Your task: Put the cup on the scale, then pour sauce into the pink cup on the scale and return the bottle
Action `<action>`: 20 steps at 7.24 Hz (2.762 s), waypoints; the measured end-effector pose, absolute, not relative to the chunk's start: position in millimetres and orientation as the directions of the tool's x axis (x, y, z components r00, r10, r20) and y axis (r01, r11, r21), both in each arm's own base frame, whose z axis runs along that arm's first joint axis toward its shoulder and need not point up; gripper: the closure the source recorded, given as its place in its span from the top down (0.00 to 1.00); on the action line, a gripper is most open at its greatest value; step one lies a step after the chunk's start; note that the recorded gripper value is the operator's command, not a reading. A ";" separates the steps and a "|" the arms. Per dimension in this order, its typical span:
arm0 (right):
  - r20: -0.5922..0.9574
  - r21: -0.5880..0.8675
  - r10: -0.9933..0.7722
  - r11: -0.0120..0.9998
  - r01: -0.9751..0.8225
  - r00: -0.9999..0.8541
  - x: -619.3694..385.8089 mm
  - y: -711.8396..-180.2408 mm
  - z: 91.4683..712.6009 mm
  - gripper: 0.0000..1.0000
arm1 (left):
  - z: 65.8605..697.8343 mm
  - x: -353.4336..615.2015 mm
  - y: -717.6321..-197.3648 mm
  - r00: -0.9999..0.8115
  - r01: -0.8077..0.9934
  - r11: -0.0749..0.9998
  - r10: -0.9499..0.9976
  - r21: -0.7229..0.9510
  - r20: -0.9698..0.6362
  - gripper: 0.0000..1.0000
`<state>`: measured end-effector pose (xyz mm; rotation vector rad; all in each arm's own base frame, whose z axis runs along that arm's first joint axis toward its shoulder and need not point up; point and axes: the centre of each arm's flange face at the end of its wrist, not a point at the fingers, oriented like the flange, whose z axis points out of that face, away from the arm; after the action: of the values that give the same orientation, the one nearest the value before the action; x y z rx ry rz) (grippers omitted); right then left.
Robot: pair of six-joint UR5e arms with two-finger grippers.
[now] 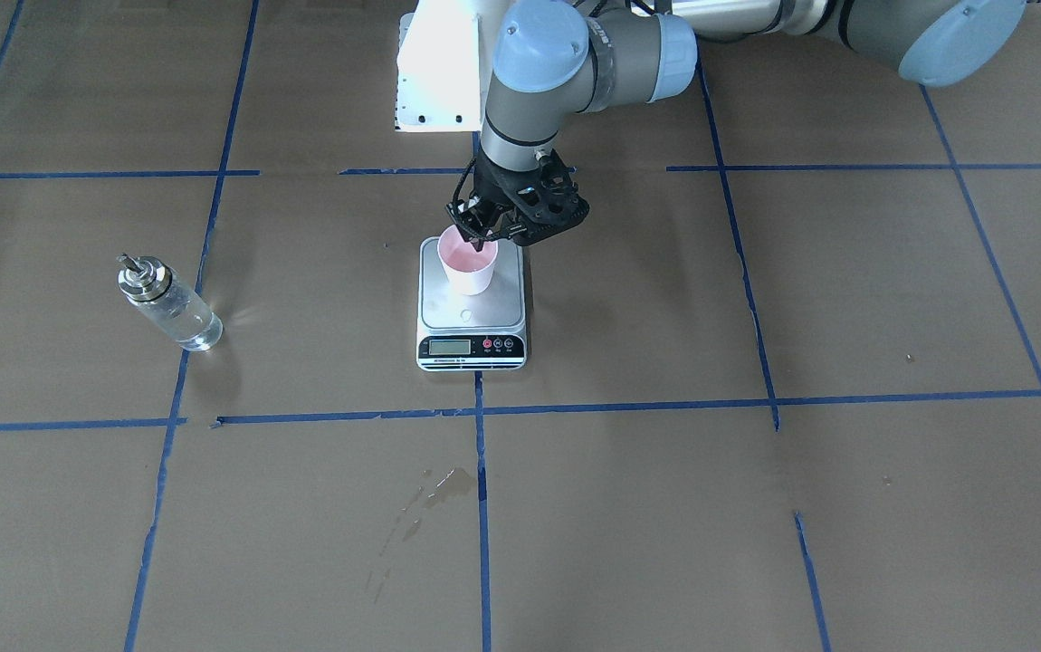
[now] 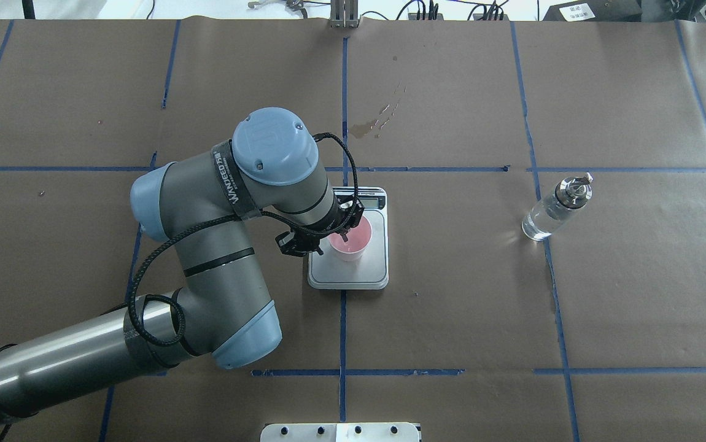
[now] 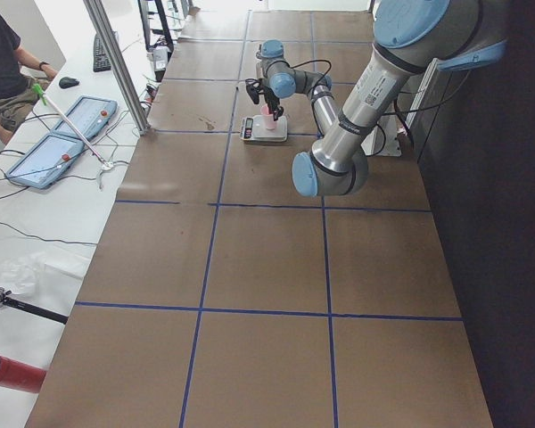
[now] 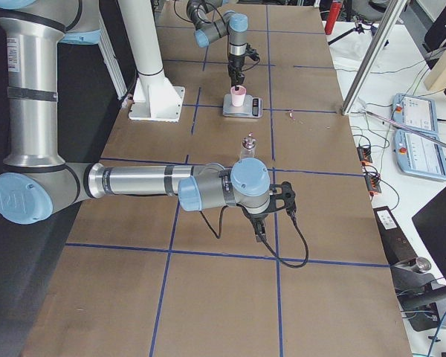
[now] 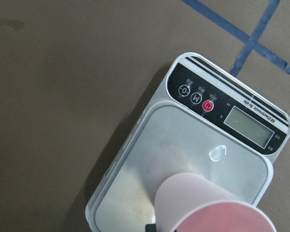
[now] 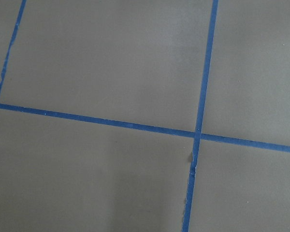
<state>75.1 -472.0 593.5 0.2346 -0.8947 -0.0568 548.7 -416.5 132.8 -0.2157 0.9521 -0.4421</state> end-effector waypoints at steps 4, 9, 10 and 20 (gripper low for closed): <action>0.785 0.156 -0.053 0.981 -0.114 0.618 71.5 -435.0 522.6 1.00 | 105.7 503.5 -416.3 0.447 0.206 0.909 -0.416 -0.362 -0.792 1.00; 0.783 -0.045 0.168 0.976 -0.215 0.599 -77.6 -357.8 345.6 1.00 | 140.6 410.0 -477.9 0.450 0.217 0.948 -0.308 -0.232 -0.838 1.00; 0.770 -0.046 0.205 0.963 -0.267 0.604 -123.2 -346.0 333.6 1.00 | 143.8 394.9 -483.8 0.447 0.222 0.951 -0.294 -0.213 -0.845 1.00; 0.680 0.395 0.166 0.738 -0.547 0.714 -334.7 -294.5 403.8 1.00 | 377.7 130.4 -527.9 0.731 -0.030 0.947 0.239 0.319 -0.640 1.00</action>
<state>-334.7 -294.5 403.8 0.6251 -0.6646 0.4246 130.4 -527.9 377.7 0.2987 0.7396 0.1500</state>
